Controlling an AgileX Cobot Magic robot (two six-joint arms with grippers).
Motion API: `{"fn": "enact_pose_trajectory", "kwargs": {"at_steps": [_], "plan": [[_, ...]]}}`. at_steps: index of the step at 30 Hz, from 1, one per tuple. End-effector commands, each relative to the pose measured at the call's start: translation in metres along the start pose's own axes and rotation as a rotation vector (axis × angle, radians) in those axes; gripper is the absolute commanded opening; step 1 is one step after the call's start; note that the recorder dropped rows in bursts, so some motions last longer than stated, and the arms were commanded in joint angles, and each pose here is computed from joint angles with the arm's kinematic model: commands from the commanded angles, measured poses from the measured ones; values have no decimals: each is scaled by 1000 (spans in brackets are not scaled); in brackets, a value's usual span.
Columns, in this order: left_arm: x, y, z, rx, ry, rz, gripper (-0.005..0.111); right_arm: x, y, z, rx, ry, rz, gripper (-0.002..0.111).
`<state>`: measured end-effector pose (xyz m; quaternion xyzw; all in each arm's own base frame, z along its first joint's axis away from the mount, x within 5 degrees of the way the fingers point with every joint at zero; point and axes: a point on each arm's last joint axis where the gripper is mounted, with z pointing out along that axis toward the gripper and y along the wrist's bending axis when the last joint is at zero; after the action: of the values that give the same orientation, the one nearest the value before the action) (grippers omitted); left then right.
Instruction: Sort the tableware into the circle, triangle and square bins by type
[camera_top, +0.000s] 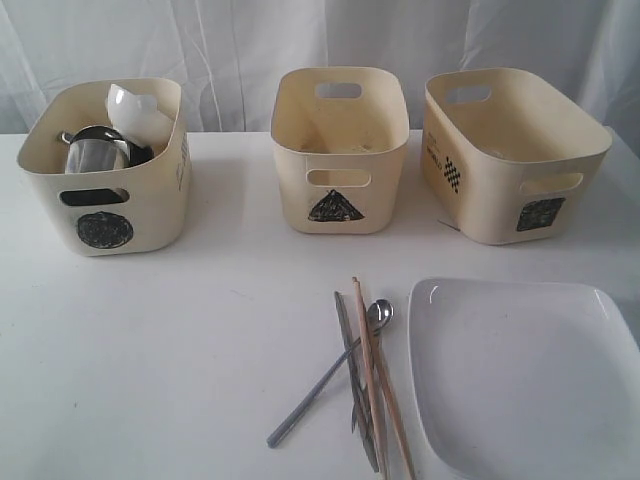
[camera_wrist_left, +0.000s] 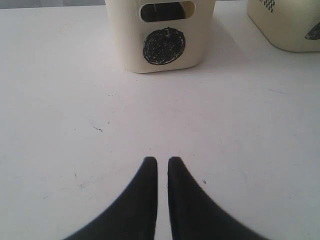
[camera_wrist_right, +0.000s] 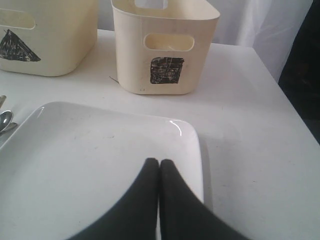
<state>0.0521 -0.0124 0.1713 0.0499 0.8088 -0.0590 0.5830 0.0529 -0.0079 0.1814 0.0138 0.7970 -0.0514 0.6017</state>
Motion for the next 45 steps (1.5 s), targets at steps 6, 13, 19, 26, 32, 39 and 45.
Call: {"fn": "enact_pose_trajectory", "kwargs": {"at_steps": [6, 13, 19, 26, 32, 39, 45], "plan": [[1, 0, 0, -1, -4, -11, 14, 0, 0, 0, 0, -13, -1, 0], [1, 0, 0, -1, -4, -11, 14, 0, 0, 0, 0, -13, -1, 0], [1, 0, 0, -1, -4, -11, 14, -3, 1, 0, -7, -42, 27, 0], [1, 0, 0, -1, -4, -9, 14, -71, 2, -28, -158, -440, 473, 0], [1, 0, 0, -1, -4, -9, 14, -101, 0, -50, -189, -489, 505, 0], [1, 0, 0, -1, -4, -6, 14, -106, -1, -53, -212, -529, 564, 0], [1, 0, 0, -1, -4, -6, 14, -119, 12, -49, -258, -188, 356, 7]]}}
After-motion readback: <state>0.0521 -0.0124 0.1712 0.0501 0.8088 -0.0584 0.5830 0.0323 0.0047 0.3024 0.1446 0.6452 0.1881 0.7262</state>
